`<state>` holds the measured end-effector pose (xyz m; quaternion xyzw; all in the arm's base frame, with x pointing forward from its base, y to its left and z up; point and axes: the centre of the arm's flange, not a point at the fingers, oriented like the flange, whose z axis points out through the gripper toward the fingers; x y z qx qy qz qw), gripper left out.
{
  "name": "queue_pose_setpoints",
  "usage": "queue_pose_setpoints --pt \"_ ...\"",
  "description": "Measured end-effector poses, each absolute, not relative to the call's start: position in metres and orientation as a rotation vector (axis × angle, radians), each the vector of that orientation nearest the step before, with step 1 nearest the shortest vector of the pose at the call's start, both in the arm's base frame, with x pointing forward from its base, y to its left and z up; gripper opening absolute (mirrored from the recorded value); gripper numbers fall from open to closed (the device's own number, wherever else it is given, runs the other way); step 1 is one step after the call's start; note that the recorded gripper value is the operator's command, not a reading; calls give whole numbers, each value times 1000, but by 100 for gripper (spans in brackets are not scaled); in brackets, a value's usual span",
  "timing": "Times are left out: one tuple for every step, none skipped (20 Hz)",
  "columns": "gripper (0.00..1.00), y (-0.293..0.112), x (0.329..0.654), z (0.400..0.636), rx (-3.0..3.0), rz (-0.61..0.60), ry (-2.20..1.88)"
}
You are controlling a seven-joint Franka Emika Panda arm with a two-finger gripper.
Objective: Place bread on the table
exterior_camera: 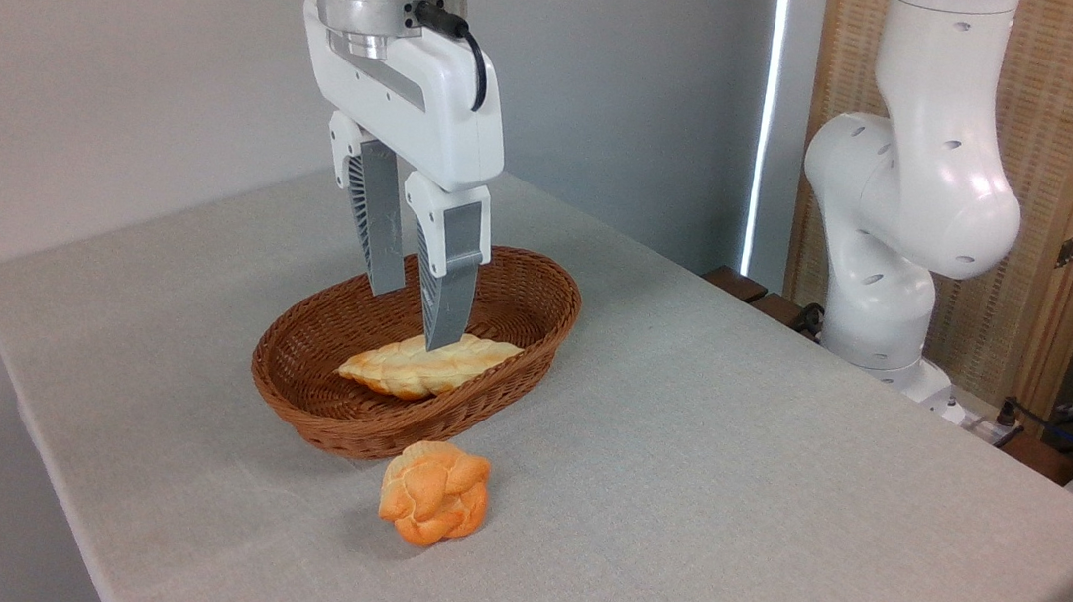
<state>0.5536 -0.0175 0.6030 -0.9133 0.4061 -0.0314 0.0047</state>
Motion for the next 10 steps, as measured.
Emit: queue_pose_setpoints --pt "100 -17 554 603 -2861 -98 1272" --pt "100 -17 554 603 -2861 -98 1272" --pt "100 -17 554 603 -2861 -98 1272" --pt "100 -17 554 603 -2861 -98 1271" --pt "100 -17 554 603 -2861 -98 1271" --pt "100 -17 554 603 -2862 -98 1270" --pt "100 -16 554 603 -2863 -98 1267" --pt "100 -14 554 603 -2865 -98 1262" --pt "100 -12 554 603 -2868 -99 1257" --pt "100 -10 554 603 -2872 -100 1253"
